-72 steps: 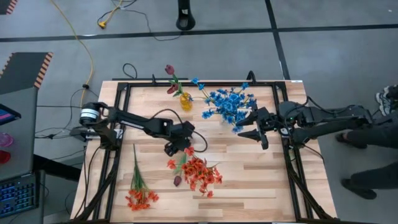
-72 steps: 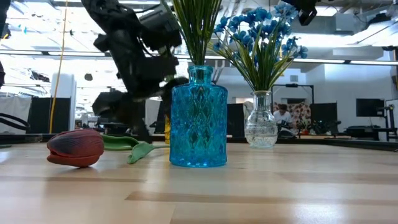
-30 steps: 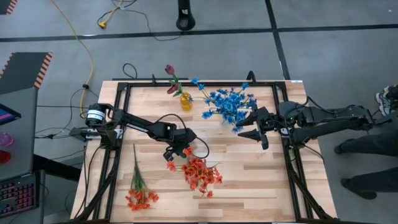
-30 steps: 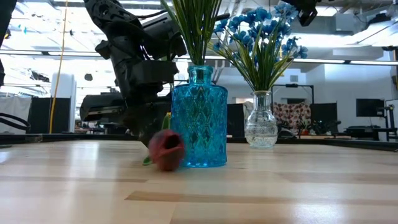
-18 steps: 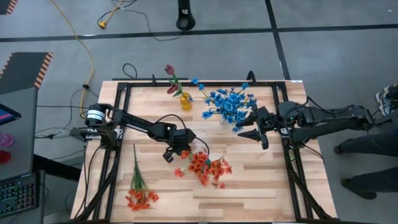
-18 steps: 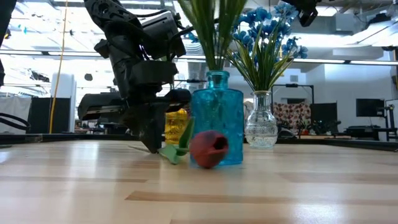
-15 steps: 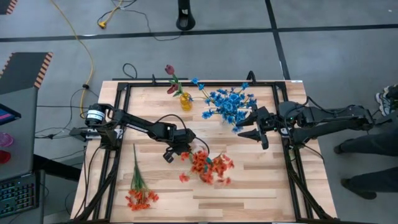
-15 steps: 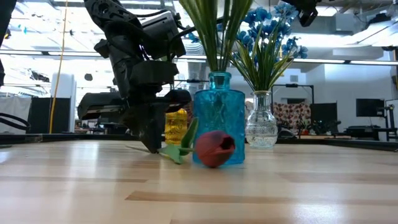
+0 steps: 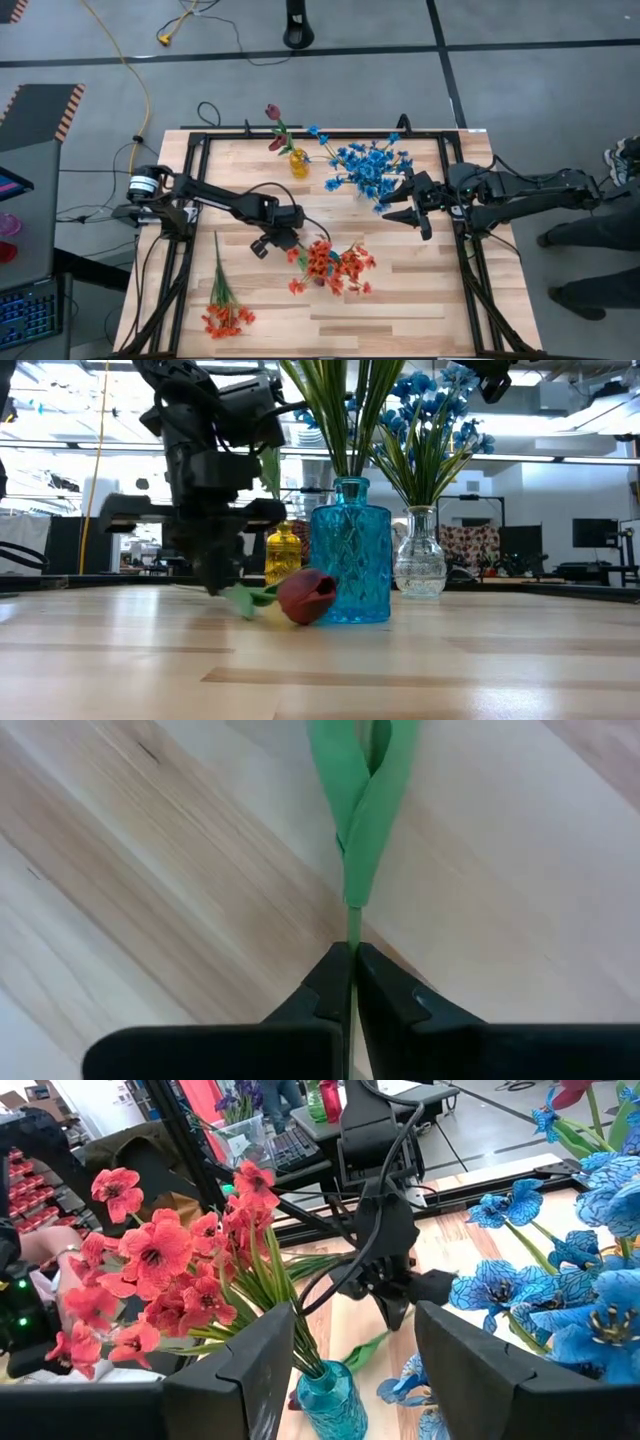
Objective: Sort flowers into vase by color
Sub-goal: Put the red flower into the yellow vase
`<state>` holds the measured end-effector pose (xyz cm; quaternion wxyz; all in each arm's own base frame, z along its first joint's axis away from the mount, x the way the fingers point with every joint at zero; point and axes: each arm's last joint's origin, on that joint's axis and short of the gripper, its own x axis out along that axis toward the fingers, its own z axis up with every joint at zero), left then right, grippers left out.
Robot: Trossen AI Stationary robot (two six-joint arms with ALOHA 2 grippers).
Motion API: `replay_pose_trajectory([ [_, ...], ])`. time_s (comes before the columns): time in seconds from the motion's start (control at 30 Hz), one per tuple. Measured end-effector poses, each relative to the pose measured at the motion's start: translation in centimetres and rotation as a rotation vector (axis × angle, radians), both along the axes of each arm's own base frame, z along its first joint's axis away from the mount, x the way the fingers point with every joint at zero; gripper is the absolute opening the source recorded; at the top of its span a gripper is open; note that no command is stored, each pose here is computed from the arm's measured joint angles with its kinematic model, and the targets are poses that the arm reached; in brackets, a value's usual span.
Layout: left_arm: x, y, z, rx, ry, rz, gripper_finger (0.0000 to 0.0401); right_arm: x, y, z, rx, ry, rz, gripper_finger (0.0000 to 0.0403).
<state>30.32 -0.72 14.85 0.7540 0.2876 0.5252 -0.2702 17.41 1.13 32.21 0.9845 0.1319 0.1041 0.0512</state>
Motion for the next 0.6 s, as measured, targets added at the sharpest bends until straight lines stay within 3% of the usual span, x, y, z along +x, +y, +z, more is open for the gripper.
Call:
replay_pose_trajectory([
  [0.4,-2.6,-0.5,2.7,-0.016,0.096,0.029,0.0,0.0,0.0,0.0,-0.001,0.0,0.0,0.0235],
  [0.6,-4.2,-0.7,4.5,-0.014,0.124,0.111,0.0,0.0,0.0,0.0,-0.001,0.0,0.0,0.0235],
])
